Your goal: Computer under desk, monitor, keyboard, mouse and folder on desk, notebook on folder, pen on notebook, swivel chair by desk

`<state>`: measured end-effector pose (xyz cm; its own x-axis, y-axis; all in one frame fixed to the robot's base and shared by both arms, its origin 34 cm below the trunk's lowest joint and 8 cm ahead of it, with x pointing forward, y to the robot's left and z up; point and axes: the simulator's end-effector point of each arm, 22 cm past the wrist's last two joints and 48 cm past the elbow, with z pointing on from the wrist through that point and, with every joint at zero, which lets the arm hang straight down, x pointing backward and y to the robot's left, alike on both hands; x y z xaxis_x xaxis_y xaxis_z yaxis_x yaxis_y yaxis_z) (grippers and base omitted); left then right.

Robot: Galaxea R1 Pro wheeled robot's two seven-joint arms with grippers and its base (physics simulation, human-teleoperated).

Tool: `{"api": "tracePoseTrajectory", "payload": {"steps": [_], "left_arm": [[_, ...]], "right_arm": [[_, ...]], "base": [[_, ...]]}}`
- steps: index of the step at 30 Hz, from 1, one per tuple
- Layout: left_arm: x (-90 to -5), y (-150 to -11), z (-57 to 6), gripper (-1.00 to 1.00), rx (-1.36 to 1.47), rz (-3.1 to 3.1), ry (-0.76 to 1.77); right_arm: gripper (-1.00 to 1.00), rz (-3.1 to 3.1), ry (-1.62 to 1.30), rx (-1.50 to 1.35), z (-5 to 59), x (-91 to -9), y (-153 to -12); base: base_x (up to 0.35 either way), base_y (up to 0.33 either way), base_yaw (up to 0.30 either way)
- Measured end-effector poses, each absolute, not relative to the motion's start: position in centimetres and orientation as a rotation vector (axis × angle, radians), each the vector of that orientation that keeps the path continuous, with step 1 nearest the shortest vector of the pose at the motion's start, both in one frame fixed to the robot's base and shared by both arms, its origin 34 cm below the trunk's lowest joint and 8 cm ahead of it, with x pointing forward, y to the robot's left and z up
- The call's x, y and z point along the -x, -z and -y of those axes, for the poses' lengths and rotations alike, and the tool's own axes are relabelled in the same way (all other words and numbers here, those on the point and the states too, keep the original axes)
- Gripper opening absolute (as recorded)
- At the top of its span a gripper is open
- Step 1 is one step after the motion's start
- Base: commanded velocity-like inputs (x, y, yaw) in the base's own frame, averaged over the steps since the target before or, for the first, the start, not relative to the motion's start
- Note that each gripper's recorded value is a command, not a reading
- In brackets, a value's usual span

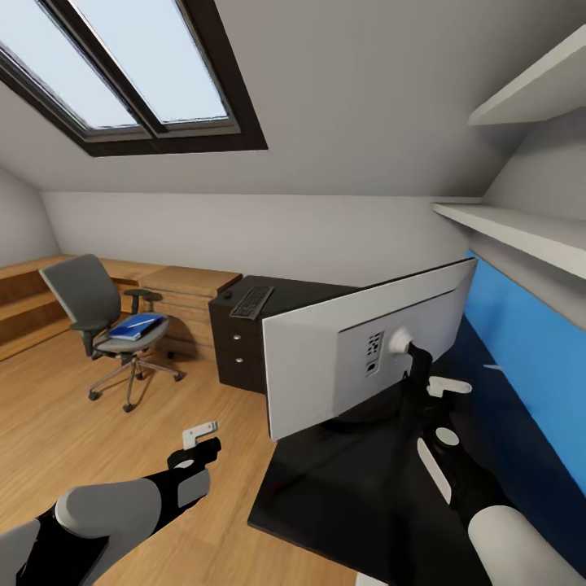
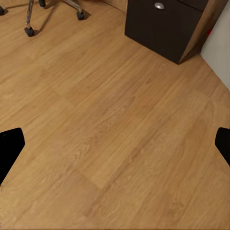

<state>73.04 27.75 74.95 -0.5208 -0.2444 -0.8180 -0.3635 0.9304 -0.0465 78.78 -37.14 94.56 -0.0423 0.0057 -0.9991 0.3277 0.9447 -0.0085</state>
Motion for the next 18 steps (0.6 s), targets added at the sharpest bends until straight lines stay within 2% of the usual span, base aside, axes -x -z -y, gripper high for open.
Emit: {"api": "tracePoseTrajectory", "payload": {"steps": [7,18], "left_arm": [[-73.03,-74.95,-27.93,1.0,0.43,-2.143,-0.163],[-72.99,-74.91,-27.99,1.0,0.43,-2.144,-0.164]], "right_arm": [[-1.0,-1.609,0.251,-0.268,36.86,-78.81,-94.18],[-1.0,-1.61,0.251,-0.269,36.9,-78.81,-94.19]], "base": [[0.0,0.05,-0.129],[0.0,0.001,-0.012]]}}
